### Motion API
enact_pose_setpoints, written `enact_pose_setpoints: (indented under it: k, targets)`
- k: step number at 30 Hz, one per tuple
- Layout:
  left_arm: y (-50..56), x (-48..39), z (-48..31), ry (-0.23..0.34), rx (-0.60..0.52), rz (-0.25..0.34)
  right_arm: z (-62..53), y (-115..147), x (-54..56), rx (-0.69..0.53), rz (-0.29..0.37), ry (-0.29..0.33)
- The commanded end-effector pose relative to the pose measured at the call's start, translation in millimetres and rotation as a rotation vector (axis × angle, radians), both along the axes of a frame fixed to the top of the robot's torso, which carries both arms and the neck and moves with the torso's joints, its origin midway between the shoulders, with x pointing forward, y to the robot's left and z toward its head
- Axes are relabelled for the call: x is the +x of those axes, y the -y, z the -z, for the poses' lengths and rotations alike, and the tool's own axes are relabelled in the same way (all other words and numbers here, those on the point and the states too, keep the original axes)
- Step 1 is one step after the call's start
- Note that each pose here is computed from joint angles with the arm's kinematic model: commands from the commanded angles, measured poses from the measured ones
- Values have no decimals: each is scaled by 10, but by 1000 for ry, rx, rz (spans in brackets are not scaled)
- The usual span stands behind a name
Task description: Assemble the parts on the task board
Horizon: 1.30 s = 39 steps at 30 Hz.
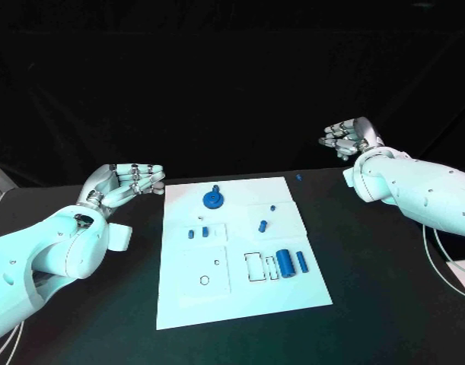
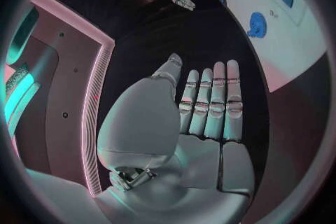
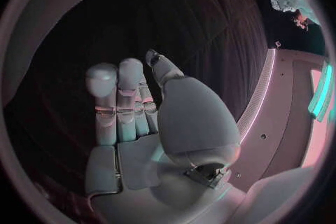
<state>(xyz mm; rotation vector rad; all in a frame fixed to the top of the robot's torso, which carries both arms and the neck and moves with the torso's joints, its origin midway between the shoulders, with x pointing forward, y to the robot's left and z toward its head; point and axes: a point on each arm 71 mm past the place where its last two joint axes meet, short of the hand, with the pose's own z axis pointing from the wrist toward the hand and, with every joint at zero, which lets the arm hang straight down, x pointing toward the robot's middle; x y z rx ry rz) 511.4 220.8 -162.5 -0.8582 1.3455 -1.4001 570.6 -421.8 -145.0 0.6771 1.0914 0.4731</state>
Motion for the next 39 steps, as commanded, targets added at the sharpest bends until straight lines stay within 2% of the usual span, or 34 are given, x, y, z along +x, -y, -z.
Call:
enact_pose_setpoints:
  k: [1, 4, 10, 16, 23, 27, 39]
  targets:
    - [-33, 3, -21, 2, -99, -22, 28, -23, 36, -57, 0, -67]
    - [-34, 0, -21, 3, -105, -21, 54, -61, 61, -104, 5, -114]
    - [-26, -16, -23, 6, -113, -15, 142, -173, 134, -241, 56, -259]
    - [-16, -39, -26, 9, -115, -4, 181, -212, 176, -338, 120, -338]
    - [-19, -61, -33, 13, -113, 2, 282, -372, 214, -368, 90, -450]
    - [-12, -67, -37, 16, -109, 5, 342, -458, 222, -369, 72, -487]
    - [0, -82, -46, 20, -97, 10, 474, -602, 250, -340, 61, -530]
